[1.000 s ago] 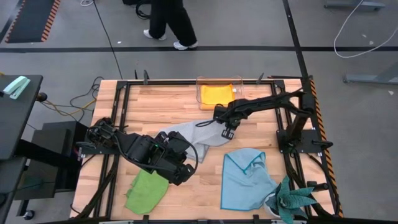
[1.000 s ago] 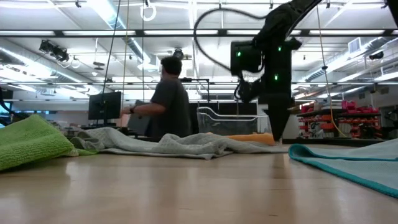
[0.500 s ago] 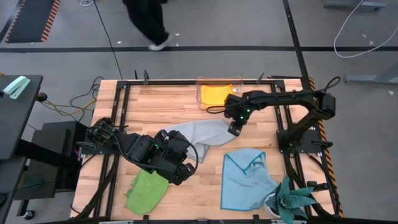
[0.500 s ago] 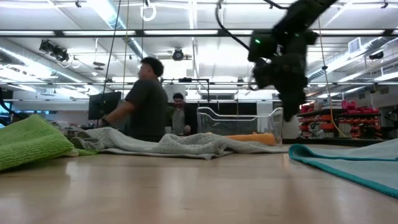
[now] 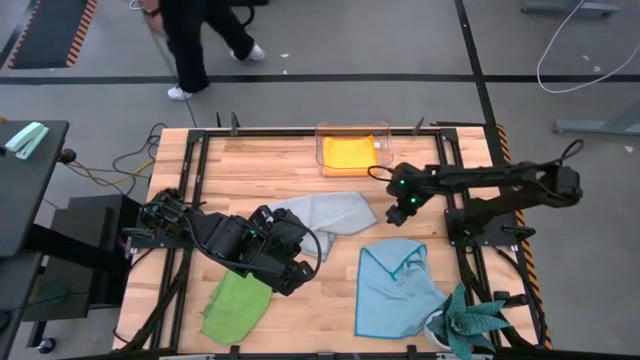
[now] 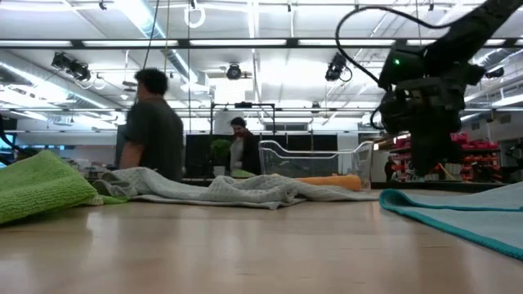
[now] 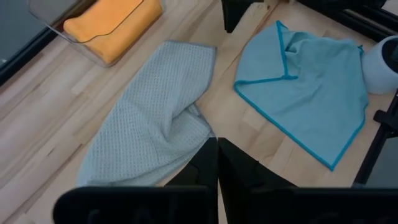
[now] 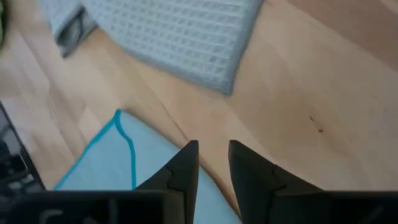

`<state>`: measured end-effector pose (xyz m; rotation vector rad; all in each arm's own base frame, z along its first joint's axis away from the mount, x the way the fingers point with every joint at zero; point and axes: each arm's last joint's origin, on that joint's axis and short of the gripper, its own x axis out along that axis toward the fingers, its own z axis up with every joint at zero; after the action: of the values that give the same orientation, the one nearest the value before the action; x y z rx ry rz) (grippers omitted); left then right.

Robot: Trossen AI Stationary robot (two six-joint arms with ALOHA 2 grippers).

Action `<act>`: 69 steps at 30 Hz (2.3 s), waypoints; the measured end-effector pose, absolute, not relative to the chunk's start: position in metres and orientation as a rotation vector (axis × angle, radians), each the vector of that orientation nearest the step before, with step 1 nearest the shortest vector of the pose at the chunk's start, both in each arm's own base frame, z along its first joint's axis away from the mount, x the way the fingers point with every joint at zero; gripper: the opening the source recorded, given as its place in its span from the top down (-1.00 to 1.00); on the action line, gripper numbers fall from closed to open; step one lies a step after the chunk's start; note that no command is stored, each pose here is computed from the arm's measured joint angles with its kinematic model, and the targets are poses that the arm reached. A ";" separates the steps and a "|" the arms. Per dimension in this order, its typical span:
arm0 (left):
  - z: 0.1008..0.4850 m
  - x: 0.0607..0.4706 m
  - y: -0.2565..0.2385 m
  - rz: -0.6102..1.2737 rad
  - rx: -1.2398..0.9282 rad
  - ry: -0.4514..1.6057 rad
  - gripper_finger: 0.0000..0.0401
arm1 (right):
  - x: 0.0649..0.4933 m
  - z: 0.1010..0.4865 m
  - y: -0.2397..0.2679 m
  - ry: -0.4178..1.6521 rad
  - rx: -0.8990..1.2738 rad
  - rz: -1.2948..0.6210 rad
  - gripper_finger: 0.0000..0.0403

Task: Fold microfiber towels
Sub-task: Fold the gray microfiber cloth

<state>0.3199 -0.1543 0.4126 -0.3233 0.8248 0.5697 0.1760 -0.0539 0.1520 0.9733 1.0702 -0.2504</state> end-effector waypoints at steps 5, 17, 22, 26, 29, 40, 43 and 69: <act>0.413 0.321 -0.151 0.590 -0.326 0.810 0.89 | 0.177 0.139 -0.054 1.015 1.045 -0.259 0.52; 0.413 0.323 -0.148 0.607 -0.325 0.794 0.93 | 0.187 0.119 -0.071 0.982 1.128 -0.310 0.52; 0.413 0.323 -0.148 0.608 -0.325 0.791 0.92 | 0.189 0.113 -0.080 0.959 1.157 -0.310 0.52; 0.413 0.323 -0.148 0.612 -0.322 0.786 0.88 | 0.192 0.109 -0.081 0.961 1.171 -0.284 0.52; 0.413 0.323 -0.148 0.615 -0.319 0.781 0.89 | 0.193 0.108 -0.081 0.962 1.180 -0.267 0.52; 0.414 0.323 -0.148 0.623 -0.312 0.771 0.91 | 0.194 0.107 -0.081 0.959 1.221 -0.288 0.50; 0.414 0.323 -0.147 0.628 -0.309 0.765 0.88 | 0.197 0.105 -0.078 0.967 1.222 -0.279 0.46; 0.400 0.333 -0.132 0.791 -0.405 0.703 0.94 | 0.213 0.106 -0.067 0.928 1.169 -0.313 0.93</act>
<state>0.3332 -0.1323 0.4003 -0.4053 0.7029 0.7911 0.2126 -0.0666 0.1063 1.1688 0.9284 -0.3135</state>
